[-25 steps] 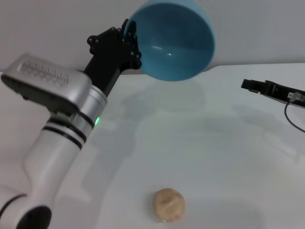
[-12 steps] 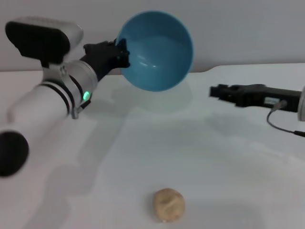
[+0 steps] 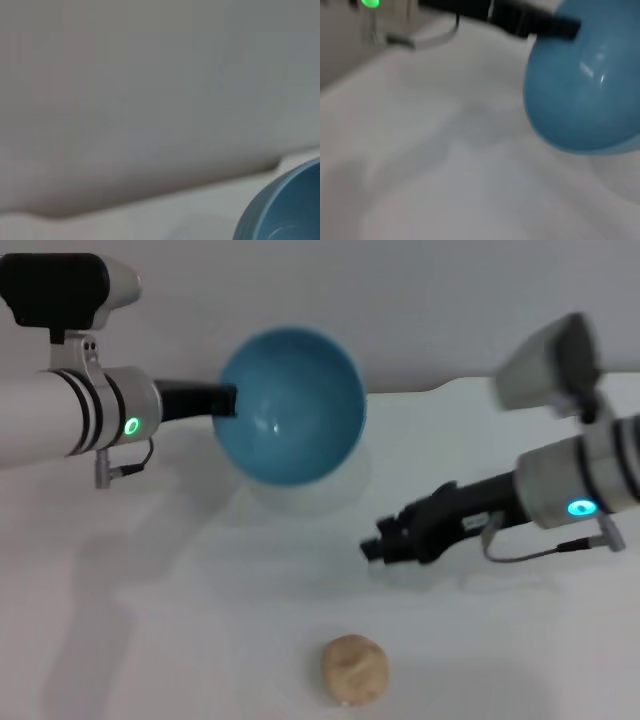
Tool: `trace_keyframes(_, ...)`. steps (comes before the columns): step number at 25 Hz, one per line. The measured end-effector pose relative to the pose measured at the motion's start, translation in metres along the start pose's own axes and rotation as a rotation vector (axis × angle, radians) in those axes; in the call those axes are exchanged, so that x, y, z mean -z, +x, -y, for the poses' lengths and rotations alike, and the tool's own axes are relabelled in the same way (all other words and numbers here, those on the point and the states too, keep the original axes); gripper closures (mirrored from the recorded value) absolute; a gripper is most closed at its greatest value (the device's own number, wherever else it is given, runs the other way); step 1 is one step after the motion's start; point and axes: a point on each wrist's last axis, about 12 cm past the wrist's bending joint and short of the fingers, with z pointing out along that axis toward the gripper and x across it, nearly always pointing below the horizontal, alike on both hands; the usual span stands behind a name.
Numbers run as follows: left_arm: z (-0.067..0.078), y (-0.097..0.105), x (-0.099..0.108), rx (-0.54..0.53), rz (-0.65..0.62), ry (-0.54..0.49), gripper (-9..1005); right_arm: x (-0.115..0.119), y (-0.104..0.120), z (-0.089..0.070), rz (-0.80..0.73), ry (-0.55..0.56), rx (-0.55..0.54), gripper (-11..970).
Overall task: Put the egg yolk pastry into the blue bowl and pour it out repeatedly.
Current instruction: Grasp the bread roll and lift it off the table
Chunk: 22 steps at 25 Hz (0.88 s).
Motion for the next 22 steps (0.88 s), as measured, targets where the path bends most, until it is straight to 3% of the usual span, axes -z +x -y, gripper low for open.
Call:
trace_keyframes(4,0.001,-0.002,0.000,-0.019,-0.165,-0.020,983,-0.023,-0.013,-0.017,-0.138,-0.003,0.085,605)
trace_keyframes(9,0.004,-0.002,0.000,-0.056,-0.254,-0.067,983,-0.033,-0.016,-0.029,-0.196,-0.028,0.122,608)
trace_keyframes(15,0.006,-0.003,0.000,-0.062,-0.269,-0.067,983,-0.046,-0.011,-0.043,-0.260,-0.057,0.152,608)
trace_keyframes(22,0.006,-0.004,0.000,-0.062,-0.266,-0.068,984,-0.050,-0.006,-0.045,-0.277,-0.054,0.099,609)
